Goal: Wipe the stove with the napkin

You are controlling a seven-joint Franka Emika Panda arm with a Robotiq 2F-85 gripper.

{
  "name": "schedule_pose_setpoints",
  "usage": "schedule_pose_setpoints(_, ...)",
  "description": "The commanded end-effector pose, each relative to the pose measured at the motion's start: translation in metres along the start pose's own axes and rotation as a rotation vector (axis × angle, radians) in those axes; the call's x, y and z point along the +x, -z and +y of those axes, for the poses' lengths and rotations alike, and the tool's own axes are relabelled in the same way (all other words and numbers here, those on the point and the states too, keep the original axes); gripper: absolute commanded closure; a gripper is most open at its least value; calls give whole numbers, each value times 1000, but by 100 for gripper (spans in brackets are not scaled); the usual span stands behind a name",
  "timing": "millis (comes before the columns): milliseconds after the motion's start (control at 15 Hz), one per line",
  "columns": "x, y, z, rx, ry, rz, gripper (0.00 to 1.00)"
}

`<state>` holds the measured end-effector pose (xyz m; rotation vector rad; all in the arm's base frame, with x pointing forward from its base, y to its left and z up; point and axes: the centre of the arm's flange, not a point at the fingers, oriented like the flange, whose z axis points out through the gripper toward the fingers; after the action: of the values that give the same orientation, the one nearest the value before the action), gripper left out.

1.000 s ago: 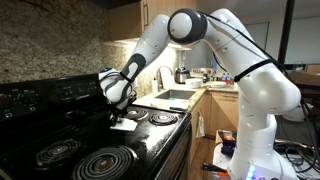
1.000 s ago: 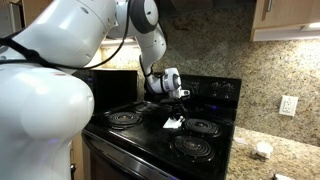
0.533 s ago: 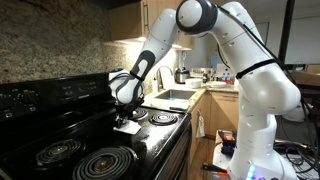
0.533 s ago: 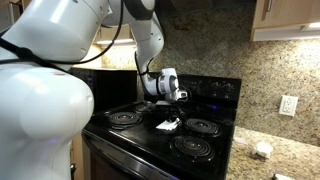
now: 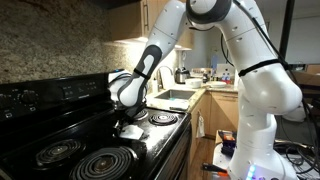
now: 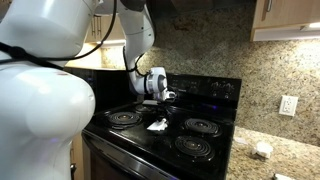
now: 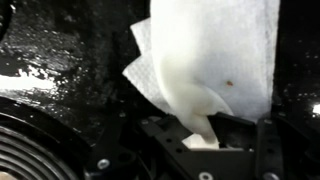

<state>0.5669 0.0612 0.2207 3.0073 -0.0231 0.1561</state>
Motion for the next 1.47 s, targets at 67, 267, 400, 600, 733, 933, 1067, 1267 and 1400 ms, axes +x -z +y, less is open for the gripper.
schedule_pose_setpoints(67,19,-16,-33,45,9,-13,91)
schedule_pose_setpoints(267,45,-14,-48,40,30,-5,91)
schedule_pose_setpoints(400,60,-8,-67,40,69,5,91)
schedule_pose_setpoints(600,73,1,-104,50,140,30,92)
schedule_pose_setpoints(733,84,9,-117,52,162,43,92)
schedule_pose_setpoints(933,93,34,-109,24,151,74,91)
schedule_pose_setpoints(1067,96,52,-95,12,121,90,93)
schedule_pose_setpoints(1267,89,80,-79,22,95,87,60)
schedule_pose_setpoints(1400,80,93,-78,54,96,53,48)
